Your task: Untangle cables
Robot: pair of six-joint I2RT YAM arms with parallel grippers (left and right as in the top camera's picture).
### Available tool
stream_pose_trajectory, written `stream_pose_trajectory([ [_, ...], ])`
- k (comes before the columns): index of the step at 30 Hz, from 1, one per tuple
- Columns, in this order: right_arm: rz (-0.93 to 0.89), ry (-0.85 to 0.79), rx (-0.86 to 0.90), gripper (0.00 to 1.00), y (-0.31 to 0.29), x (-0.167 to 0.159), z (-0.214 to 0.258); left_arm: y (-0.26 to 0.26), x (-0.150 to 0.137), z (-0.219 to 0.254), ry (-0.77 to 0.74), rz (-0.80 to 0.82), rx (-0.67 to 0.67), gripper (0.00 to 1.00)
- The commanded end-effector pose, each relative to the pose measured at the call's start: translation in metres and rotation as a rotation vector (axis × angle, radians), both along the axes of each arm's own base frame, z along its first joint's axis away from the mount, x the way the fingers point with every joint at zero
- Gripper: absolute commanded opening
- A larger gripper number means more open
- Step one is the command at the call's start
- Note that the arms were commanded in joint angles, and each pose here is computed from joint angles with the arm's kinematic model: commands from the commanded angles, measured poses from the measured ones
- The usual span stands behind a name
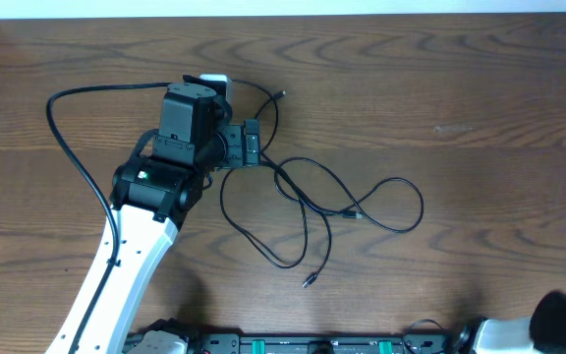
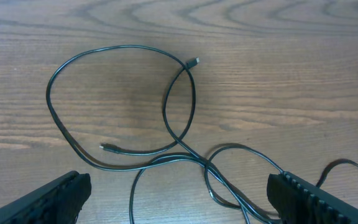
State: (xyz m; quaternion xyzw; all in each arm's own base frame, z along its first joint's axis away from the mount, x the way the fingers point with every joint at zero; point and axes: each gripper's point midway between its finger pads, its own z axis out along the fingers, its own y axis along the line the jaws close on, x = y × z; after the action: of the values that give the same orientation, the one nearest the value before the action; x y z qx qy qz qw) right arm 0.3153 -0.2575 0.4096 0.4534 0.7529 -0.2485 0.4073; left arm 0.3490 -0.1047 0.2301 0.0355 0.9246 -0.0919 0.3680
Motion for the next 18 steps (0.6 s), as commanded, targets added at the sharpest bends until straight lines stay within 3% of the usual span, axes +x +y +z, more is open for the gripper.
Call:
stream_pose_trajectory([
  [1, 0.156, 0.042, 0.019, 0.01, -0.008, 0.034, -0.017, 0.002, 0.002, 0.000, -0.006, -0.007, 0.021, 0.96],
  [8, 0.209, 0.080, -0.028, 0.02, -0.045, 0.074, -0.043, 0.002, 0.001, 0.000, -0.005, -0.022, 0.037, 0.96],
  [18, 0.065, 0.181, 0.103, 0.01, -0.128, 0.059, -0.133, 0.002, -0.001, -0.003, 0.007, -0.023, 0.041, 0.96],
])
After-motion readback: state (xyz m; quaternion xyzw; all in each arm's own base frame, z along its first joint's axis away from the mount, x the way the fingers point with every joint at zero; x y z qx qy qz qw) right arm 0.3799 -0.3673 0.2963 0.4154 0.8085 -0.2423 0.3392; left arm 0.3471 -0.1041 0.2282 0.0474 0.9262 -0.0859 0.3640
